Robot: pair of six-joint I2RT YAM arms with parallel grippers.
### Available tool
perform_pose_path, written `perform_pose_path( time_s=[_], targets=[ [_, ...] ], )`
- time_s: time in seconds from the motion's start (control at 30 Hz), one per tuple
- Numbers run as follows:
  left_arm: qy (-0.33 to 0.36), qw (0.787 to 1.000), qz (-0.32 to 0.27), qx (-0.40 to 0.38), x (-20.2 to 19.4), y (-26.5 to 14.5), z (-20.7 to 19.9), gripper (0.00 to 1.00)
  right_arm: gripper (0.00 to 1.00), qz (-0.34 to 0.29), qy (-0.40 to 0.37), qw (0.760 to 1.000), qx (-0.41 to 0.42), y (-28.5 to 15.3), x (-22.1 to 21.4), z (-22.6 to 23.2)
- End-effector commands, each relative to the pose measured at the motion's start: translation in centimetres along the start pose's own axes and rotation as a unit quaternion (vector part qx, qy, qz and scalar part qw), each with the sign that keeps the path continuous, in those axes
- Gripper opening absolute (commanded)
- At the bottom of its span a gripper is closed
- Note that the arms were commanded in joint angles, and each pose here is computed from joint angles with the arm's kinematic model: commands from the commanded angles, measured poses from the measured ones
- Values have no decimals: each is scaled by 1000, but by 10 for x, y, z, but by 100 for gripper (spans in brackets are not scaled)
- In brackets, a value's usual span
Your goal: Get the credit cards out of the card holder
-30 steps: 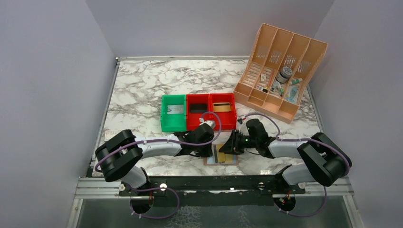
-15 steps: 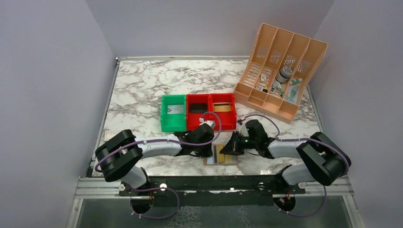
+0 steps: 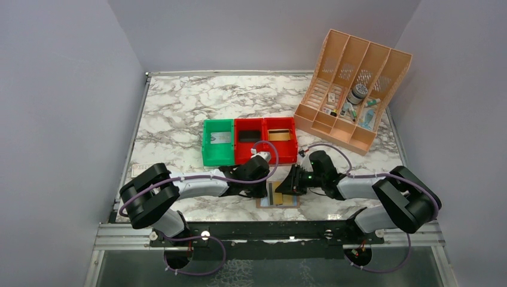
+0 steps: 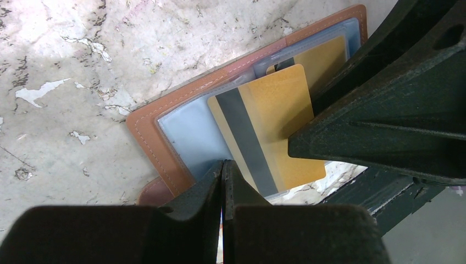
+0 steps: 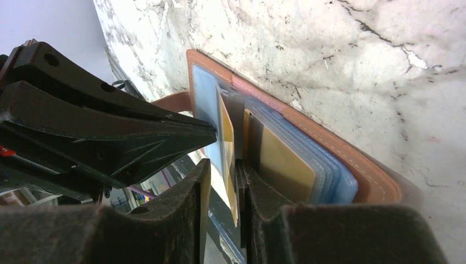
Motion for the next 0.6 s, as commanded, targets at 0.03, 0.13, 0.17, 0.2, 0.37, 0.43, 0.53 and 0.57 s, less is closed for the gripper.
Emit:
perform_pose_path(
  time_s=[0.03, 0.13, 0.17, 0.2, 0.37, 0.43, 0.53, 0.57],
  targets=[
    [10, 999, 24, 39, -13, 0, 12, 7, 23, 8, -4, 1000, 8, 3, -3, -2],
    [9, 999, 22, 40, -13, -1, 13, 7, 16, 12, -1, 1000, 5, 4, -3, -3],
    [9, 999, 23, 40, -14, -1, 13, 7, 14, 11, 0, 1000, 2, 4, -3, -4],
    [9, 999, 23, 39, -13, -1, 13, 7, 11, 9, 1, 1000, 0, 3, -3, -5],
    [9, 999, 19, 41, -13, -3, 13, 7, 4, -21, -4, 999, -24, -2, 1, -4],
    [8, 999, 19, 44, -13, -4, 14, 6, 3, -39, -13, 998, -38, -7, 4, -2],
    [8, 999, 16, 46, -13, -5, 15, 6, 2, -70, -28, 996, -46, -15, 8, 5],
    [7, 999, 15, 46, -13, -6, 15, 7, 2, -74, -31, 996, -42, -17, 8, 7]
  ],
)
Point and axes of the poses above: each gripper's point midway between its finger pads, its own y axis out along the fingers, its own z axis along the line the jaws close on, x = y × z, the point moved 7 cm from there along -y, back along the fingers, and after that the axes turned 10 degrees about y, right-handed, at the moved point
